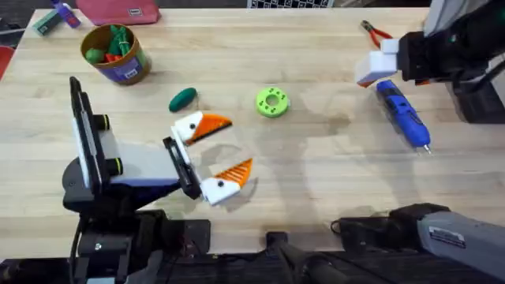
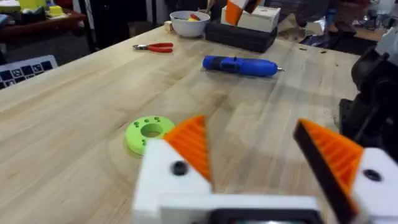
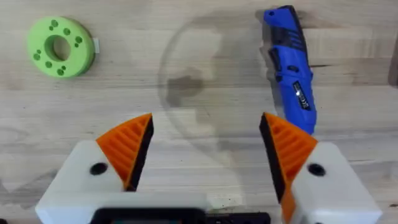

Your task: Pick up the gripper from the table and insert it into the empty holder that is missing its gripper. Then pick up a screw, insert it into the mounting hole, and use the screwdriver to tighten it. Finally, clean up the table by picking up the vegetable and placing it into the bucket.

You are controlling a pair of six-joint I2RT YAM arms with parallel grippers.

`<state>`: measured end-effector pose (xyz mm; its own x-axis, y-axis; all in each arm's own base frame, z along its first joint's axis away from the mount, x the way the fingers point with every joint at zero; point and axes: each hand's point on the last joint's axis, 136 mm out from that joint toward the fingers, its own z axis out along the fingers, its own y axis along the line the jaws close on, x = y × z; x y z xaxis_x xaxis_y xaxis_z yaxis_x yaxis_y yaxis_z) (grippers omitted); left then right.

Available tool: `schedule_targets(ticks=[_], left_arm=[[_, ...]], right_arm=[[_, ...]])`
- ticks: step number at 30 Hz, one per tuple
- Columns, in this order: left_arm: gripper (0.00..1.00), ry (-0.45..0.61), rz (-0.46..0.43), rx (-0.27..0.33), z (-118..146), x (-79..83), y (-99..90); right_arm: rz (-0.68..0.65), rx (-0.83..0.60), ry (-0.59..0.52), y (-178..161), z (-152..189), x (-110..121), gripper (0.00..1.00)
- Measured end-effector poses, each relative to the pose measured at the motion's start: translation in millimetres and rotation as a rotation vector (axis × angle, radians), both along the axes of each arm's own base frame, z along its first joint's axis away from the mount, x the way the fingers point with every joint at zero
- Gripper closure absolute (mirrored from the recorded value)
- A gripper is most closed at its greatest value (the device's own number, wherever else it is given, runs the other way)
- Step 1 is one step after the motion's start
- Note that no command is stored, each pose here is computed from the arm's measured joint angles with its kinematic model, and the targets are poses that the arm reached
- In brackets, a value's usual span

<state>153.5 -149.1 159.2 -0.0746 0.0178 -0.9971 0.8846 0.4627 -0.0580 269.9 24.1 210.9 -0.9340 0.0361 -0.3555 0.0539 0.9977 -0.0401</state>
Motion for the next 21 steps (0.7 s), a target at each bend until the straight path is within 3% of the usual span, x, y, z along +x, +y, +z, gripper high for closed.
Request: schedule_targets(ticks=[5, 6, 12, 21], left_arm=[[0.905, -0.002, -0.001, 0.001, 0, -0.1, -0.1], [0.976, -0.007, -0.001, 0.004, 0, -0.1, -0.1], [0.984, -0.008, -0.002, 0.004, 0, -0.2, -0.1], [0.985, -0.008, -0.002, 0.004, 0, -0.2, -0.1]], right_arm=[[0.0, 0.0, 0.002, 0, 0, 0, 0.008], [0.0, -0.001, 0.005, 0, 0, -1, 0.008], [-0.034, 0.001, 0.015, -7, -4, -2, 0.01], [-0.164, -0.005, -0.011, -49, -14, 7, 0.01]])
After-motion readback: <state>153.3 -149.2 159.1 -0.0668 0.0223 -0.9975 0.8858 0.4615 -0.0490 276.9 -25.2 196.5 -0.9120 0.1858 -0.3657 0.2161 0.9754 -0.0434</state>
